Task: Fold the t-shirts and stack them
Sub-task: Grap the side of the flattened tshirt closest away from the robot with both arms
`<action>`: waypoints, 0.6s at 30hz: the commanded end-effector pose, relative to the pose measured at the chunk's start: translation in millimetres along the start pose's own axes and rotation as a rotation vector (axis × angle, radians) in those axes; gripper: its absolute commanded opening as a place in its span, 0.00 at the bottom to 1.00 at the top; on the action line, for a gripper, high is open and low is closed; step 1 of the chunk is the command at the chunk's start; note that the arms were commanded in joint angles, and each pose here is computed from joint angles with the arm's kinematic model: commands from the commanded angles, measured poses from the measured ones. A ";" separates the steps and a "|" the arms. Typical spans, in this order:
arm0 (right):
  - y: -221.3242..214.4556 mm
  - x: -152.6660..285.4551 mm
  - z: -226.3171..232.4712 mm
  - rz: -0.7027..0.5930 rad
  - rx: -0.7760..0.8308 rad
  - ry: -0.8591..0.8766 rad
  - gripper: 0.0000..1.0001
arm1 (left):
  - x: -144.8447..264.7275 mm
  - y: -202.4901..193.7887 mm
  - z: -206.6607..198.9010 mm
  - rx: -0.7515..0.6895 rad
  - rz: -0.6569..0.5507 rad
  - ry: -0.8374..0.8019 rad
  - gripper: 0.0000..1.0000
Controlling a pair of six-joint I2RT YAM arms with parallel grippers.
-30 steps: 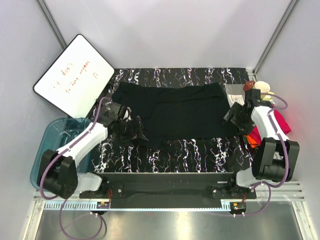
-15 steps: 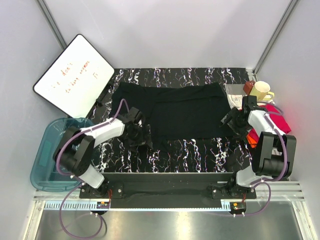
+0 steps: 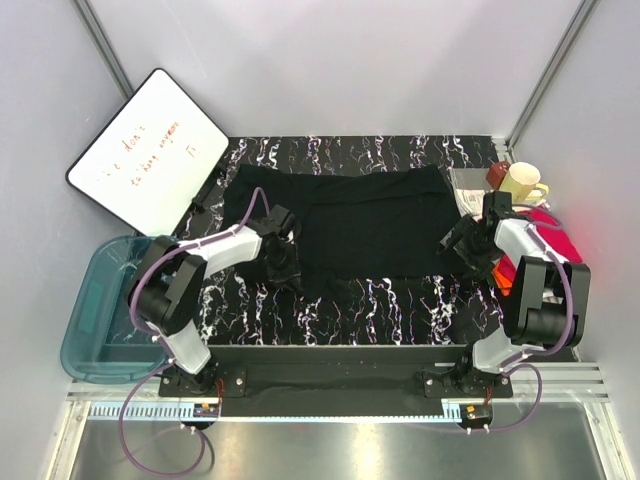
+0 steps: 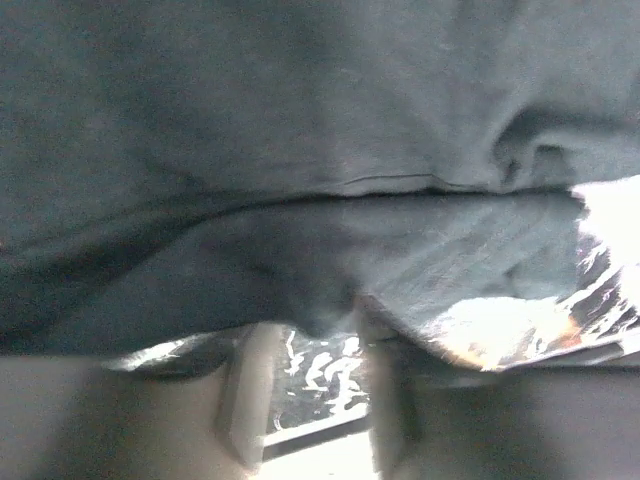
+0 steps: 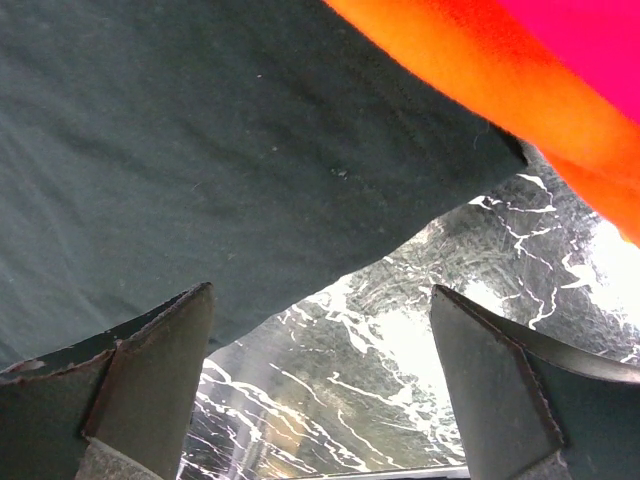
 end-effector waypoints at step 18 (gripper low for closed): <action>24.7 -54.9 8.8 0.024 -0.015 0.032 0.21 | 59.4 -16.4 1.5 -0.022 -0.080 -0.035 0.00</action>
Point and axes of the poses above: each gripper's point midway between its finger pads, its own x axis back along the fingers, its own z axis along the line the jaws close on, y = z × x, the point moved 6 cm from there along x, back along the fingers, and after that the axes turned 9 degrees about x, right-handed, at the moved point
